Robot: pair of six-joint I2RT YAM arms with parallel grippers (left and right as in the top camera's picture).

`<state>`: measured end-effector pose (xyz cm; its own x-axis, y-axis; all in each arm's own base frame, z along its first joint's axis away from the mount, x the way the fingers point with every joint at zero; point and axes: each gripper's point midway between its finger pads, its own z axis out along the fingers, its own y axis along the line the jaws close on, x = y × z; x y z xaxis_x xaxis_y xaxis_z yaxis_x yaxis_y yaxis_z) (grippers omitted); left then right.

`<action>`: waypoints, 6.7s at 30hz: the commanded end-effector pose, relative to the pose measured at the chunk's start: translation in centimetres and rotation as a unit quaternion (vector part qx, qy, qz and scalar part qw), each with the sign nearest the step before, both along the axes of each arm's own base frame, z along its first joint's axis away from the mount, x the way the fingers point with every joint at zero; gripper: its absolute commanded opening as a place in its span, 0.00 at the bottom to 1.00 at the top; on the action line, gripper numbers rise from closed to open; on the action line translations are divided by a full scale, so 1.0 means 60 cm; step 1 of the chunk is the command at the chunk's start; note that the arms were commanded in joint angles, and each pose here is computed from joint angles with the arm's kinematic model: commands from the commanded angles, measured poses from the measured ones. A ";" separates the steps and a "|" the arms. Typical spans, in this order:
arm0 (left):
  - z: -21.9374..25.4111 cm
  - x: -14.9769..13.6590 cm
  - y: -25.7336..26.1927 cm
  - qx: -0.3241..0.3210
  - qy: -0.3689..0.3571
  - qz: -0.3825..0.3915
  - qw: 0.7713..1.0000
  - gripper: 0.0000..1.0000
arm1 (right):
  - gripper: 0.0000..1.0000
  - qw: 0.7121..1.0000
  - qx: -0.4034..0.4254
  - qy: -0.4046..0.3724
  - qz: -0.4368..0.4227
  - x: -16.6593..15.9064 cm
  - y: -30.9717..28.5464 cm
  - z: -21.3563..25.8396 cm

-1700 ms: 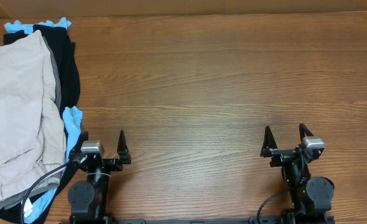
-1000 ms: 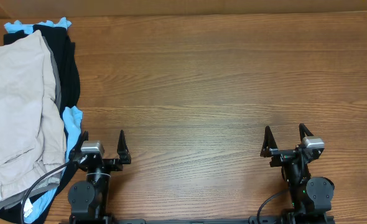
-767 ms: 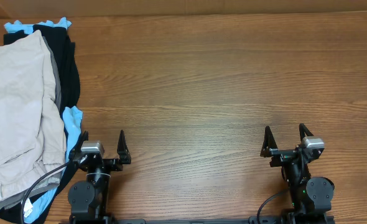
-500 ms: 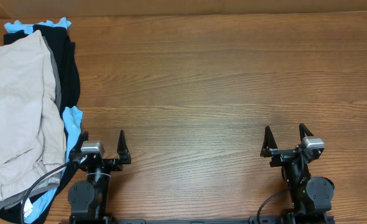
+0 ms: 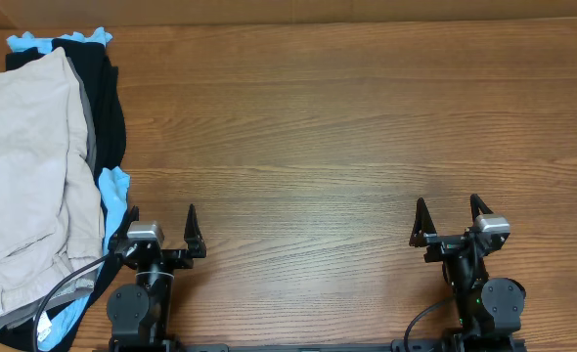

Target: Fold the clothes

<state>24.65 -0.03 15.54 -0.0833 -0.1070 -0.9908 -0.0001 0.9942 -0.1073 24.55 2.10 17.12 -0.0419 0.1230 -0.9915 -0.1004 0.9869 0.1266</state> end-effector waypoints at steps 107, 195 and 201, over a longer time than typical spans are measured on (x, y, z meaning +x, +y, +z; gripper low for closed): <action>0.151 0.051 -0.019 -0.015 0.043 -0.035 0.998 1.00 | 1.00 0.993 -0.033 -0.109 -0.001 -0.021 0.001 0.156; -0.162 0.060 0.372 -0.029 0.657 0.298 0.692 0.61 | 0.95 0.889 0.074 0.342 0.294 0.171 0.171 0.103; -0.172 0.060 0.370 -0.030 0.664 0.294 0.687 0.23 | 0.95 0.892 0.070 0.343 0.286 0.173 0.167 0.101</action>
<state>28.29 21.89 5.10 -0.8303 -0.5521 -0.0767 -0.5445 0.7740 0.3232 34.47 12.14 22.15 -0.7515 0.0129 -0.6596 -0.4191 0.7628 0.4924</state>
